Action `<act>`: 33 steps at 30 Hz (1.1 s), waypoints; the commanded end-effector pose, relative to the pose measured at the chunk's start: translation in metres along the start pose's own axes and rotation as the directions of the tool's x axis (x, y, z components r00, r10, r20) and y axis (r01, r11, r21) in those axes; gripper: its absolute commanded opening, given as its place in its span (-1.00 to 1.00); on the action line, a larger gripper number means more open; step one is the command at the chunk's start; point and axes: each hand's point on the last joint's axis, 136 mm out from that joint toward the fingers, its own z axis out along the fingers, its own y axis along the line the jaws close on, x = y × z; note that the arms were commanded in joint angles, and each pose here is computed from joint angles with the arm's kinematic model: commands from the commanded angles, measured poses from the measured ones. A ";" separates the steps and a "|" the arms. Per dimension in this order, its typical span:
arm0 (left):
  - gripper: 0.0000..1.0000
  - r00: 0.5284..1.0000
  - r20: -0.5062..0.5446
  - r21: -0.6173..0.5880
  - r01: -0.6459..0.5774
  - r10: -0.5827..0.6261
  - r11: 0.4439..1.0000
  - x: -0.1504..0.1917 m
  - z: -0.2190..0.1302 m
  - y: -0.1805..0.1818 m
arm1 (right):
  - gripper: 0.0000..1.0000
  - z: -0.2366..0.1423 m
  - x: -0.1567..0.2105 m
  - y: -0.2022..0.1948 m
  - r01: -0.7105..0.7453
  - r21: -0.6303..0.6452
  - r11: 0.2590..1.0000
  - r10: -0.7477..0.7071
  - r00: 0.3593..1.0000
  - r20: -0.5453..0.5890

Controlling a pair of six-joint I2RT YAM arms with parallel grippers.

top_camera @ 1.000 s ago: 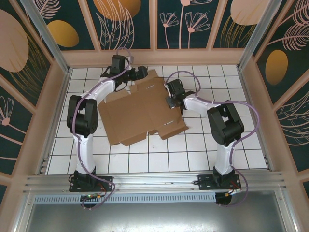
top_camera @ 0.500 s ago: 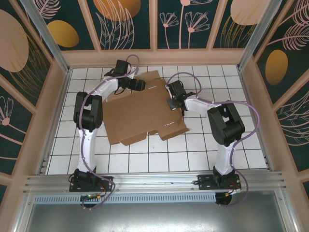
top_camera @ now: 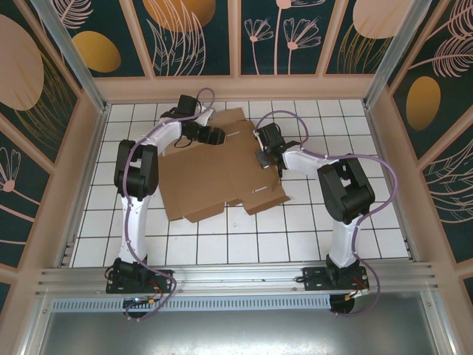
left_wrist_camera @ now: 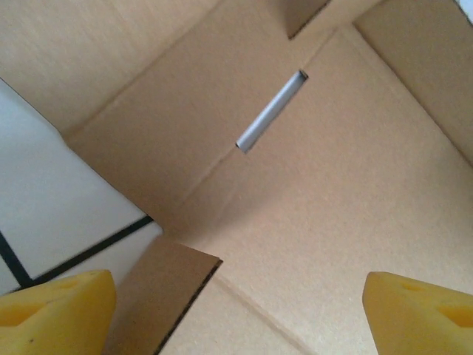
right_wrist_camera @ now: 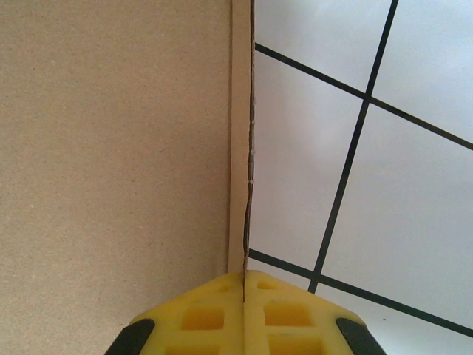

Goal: Fold the paper box

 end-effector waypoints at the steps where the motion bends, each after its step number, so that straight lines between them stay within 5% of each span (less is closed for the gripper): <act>1: 0.71 0.999 -0.047 0.052 0.005 -0.003 0.999 0.012 -0.010 -0.011 | -1.00 -0.008 -0.012 -0.001 -0.012 -0.003 1.000 0.012 0.999 0.037; 11: 0.69 0.976 -0.125 -0.026 0.174 -0.176 0.984 0.038 0.024 0.017 | -1.00 -0.008 -0.011 0.003 -0.008 -0.005 1.000 0.008 0.999 0.035; 20: 0.70 0.970 -0.163 -0.055 0.172 -0.178 0.984 0.051 0.028 0.021 | -1.00 -0.008 -0.012 0.000 -0.014 0.011 1.000 0.014 0.999 0.030; 27: 0.78 0.985 0.065 0.044 0.159 -0.162 0.986 -0.011 -0.017 -0.014 | -1.00 -0.015 -0.021 -0.004 -0.050 -0.006 0.999 0.050 0.997 0.057; 33: 0.80 0.959 0.230 0.098 0.147 -0.166 0.984 -0.043 -0.057 -0.036 | -0.35 -0.020 -0.024 -0.010 -0.128 -0.082 0.988 0.134 0.988 0.076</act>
